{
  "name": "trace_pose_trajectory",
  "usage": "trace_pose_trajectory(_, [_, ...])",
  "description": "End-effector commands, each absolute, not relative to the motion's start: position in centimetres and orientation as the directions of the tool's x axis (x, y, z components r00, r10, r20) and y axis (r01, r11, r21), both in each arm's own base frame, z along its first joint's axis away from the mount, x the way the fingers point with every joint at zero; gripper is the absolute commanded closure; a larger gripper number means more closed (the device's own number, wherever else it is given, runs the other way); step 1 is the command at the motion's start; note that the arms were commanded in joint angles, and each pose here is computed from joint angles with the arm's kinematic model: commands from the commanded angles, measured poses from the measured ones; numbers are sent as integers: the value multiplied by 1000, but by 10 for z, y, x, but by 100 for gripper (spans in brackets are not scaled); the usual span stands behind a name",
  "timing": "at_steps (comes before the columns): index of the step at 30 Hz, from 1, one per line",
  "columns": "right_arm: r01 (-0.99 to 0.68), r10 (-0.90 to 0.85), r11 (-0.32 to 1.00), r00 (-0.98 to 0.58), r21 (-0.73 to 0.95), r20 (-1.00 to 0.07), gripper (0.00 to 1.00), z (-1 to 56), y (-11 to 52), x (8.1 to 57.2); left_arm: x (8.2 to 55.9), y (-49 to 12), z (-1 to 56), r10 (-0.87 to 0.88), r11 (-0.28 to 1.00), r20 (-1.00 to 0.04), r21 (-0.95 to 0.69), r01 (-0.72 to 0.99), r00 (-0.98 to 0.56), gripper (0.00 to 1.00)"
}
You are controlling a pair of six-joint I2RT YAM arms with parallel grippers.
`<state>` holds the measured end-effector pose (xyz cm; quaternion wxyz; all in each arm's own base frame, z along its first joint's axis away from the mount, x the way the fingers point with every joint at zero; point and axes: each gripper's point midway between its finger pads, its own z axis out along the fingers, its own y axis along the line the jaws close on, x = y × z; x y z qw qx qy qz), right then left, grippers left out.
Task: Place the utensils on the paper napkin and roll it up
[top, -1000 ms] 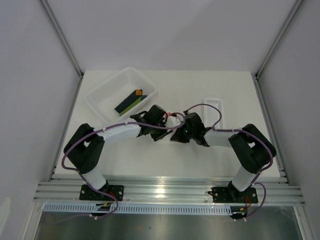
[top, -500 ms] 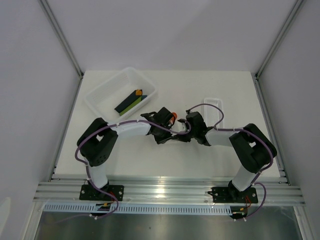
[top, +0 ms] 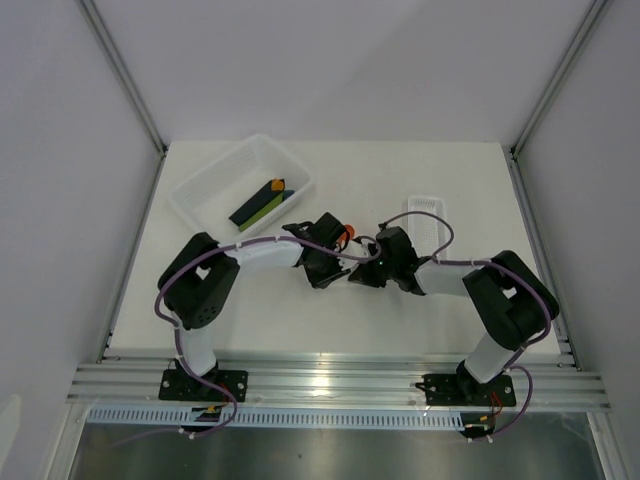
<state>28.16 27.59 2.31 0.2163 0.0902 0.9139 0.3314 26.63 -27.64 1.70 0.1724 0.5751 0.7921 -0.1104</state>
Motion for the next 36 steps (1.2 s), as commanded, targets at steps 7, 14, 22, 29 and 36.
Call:
trace_pose_trajectory(7, [29, 351, 783, -845, 622, -403, 100, 50, 260, 286, 283, -280, 19, 851, 389, -391, 18, 921, -352, 65])
trace_pose_trajectory(14, [118, 377, 850, -818, 514, -434, 100, 43, 221, 279, 280, -279, 19, 847, 392, -391, 4, 920, -359, 65])
trace_pose_trajectory(22, [204, 411, 885, -764, 418, -497, 100, 37, 184, 286, 282, -280, 25, 841, 393, -408, 12, 919, -355, 63])
trace_pose_trajectory(29, [191, 401, 884, -779, 427, -482, 100, 29, 188, 288, 294, -293, 50, 813, 403, -473, 37, 915, -339, 60])
trace_pose_trajectory(36, [189, 396, 885, -786, 426, -474, 100, 26, 188, 285, 306, -300, 62, 796, 427, -497, 58, 903, -345, 57])
